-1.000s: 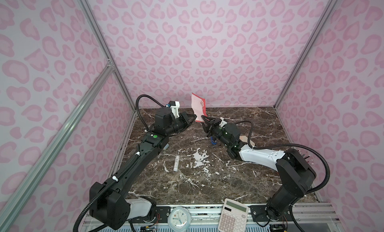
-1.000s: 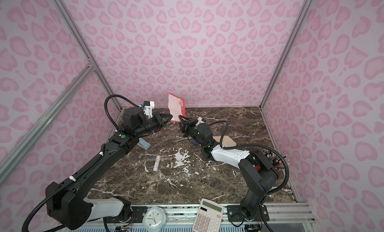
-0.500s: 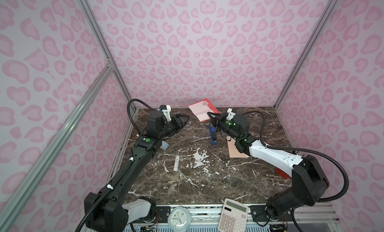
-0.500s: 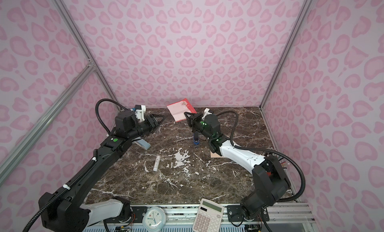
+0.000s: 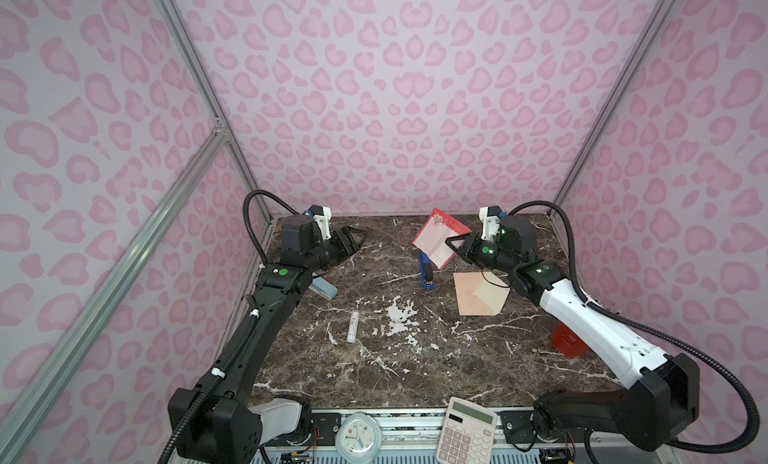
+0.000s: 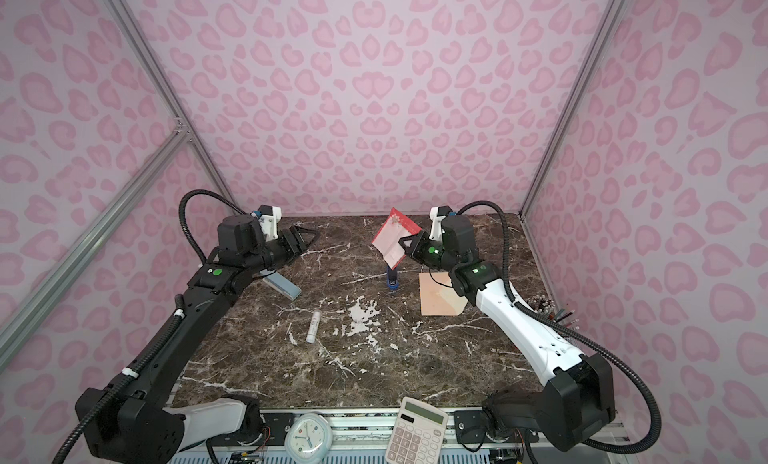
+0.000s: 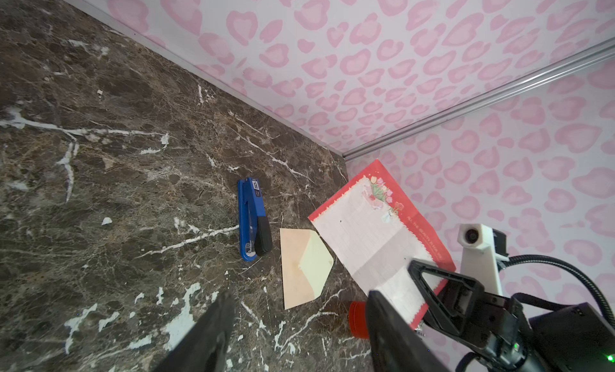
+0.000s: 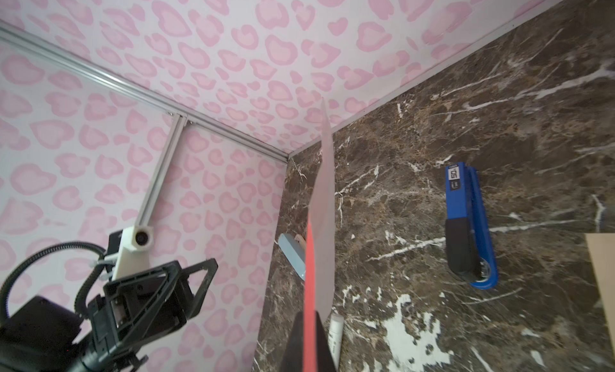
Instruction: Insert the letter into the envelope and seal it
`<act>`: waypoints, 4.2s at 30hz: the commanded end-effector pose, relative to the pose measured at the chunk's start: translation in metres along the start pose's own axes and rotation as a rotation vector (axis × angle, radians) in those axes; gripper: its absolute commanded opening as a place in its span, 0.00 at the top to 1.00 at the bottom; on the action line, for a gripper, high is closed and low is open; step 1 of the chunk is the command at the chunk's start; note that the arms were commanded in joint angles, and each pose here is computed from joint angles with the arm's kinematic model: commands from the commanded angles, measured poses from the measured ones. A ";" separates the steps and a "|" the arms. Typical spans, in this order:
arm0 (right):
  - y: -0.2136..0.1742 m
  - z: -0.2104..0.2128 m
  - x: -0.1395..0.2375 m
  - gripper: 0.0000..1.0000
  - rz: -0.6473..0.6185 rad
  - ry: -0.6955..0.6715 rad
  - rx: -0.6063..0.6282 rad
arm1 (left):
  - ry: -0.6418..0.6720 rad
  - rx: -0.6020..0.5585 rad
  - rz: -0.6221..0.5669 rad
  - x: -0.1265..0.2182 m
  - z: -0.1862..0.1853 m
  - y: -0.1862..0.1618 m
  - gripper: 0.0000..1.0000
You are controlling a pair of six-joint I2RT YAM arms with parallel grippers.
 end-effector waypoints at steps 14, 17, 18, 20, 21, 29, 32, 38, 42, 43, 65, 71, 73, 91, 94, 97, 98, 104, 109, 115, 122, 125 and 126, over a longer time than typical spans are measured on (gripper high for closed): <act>-0.049 -0.030 0.023 1.00 0.227 -0.032 0.262 | -0.118 -0.093 0.261 -0.019 0.000 -0.065 0.30; -0.058 -0.022 0.029 1.00 0.278 0.023 0.297 | -0.078 -0.080 0.267 -0.022 0.011 -0.072 0.35; -0.060 -0.020 0.031 1.00 0.290 0.040 0.304 | -0.056 -0.073 0.268 -0.023 0.016 -0.074 0.36; -0.065 -0.014 0.036 1.00 0.312 0.079 0.318 | -0.024 -0.062 0.286 -0.027 0.024 -0.078 0.39; -0.067 -0.012 0.038 1.00 0.316 0.094 0.322 | -0.018 -0.060 0.294 -0.028 0.027 -0.080 0.40; -0.076 0.004 0.049 1.00 0.326 0.198 0.354 | -0.140 -0.068 0.315 -0.037 0.013 -0.083 0.42; -0.075 0.007 0.048 1.00 0.325 0.224 0.334 | -0.250 -0.049 0.309 -0.038 0.001 -0.086 0.42; -0.076 0.008 0.044 1.00 0.315 0.230 0.320 | -0.363 -0.055 0.359 -0.040 -0.019 -0.099 0.42; -0.077 0.004 0.041 1.00 0.320 0.212 0.308 | -0.394 -0.060 0.371 -0.039 -0.027 -0.102 0.42; -0.076 0.003 0.040 1.00 0.319 0.205 0.308 | -0.402 -0.062 0.367 -0.038 -0.029 -0.101 0.42; -0.078 -0.010 0.021 1.00 0.311 0.144 0.283 | -0.541 -0.089 0.390 -0.025 -0.061 -0.107 0.32; -0.079 -0.012 0.015 1.00 0.316 0.137 0.275 | -0.572 -0.098 0.394 -0.025 -0.071 -0.108 0.30; -0.080 -0.012 0.013 1.00 0.316 0.136 0.274 | -0.575 -0.099 0.393 -0.025 -0.072 -0.108 0.29; -0.086 -0.004 0.001 1.00 0.318 0.174 0.256 | -0.638 -0.101 0.408 -0.026 -0.092 -0.117 0.32; -0.087 0.000 0.001 1.00 0.315 0.192 0.253 | -0.636 -0.096 0.416 -0.028 -0.091 -0.120 0.34; -0.088 0.005 0.000 1.00 0.318 0.208 0.253 | -0.636 -0.094 0.415 -0.029 -0.090 -0.120 0.35; -0.089 0.005 0.000 1.00 0.321 0.208 0.252 | -0.636 -0.096 0.412 -0.029 -0.091 -0.120 0.36; -0.091 0.010 0.000 1.00 0.325 0.223 0.252 | -0.650 -0.090 0.412 -0.030 -0.092 -0.119 0.43; -0.093 0.009 0.000 1.00 0.327 0.225 0.251 | -0.669 -0.084 0.410 -0.029 -0.094 -0.119 0.49; -0.093 0.008 -0.002 1.00 0.328 0.225 0.249 | -0.677 -0.079 0.416 -0.028 -0.095 -0.120 0.56; -0.094 0.007 -0.002 1.00 0.326 0.224 0.247 | -0.680 -0.080 0.417 -0.026 -0.095 -0.121 0.69; -0.094 0.007 -0.002 1.00 0.323 0.221 0.249 | -0.679 -0.087 0.413 -0.026 -0.095 -0.120 0.75; -0.094 0.007 -0.002 1.00 0.323 0.221 0.250 | -0.676 -0.089 0.413 -0.026 -0.095 -0.121 0.77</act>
Point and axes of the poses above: each gripper's point midway between its finger pads, its own x axis back along the fingers, its own z axis along the line the jaws close on, y = z × x, the point moved 3 cm from there along x, back along the fingers, and after that the axes turned 12 degrees about -x, right-handed, at the moved point
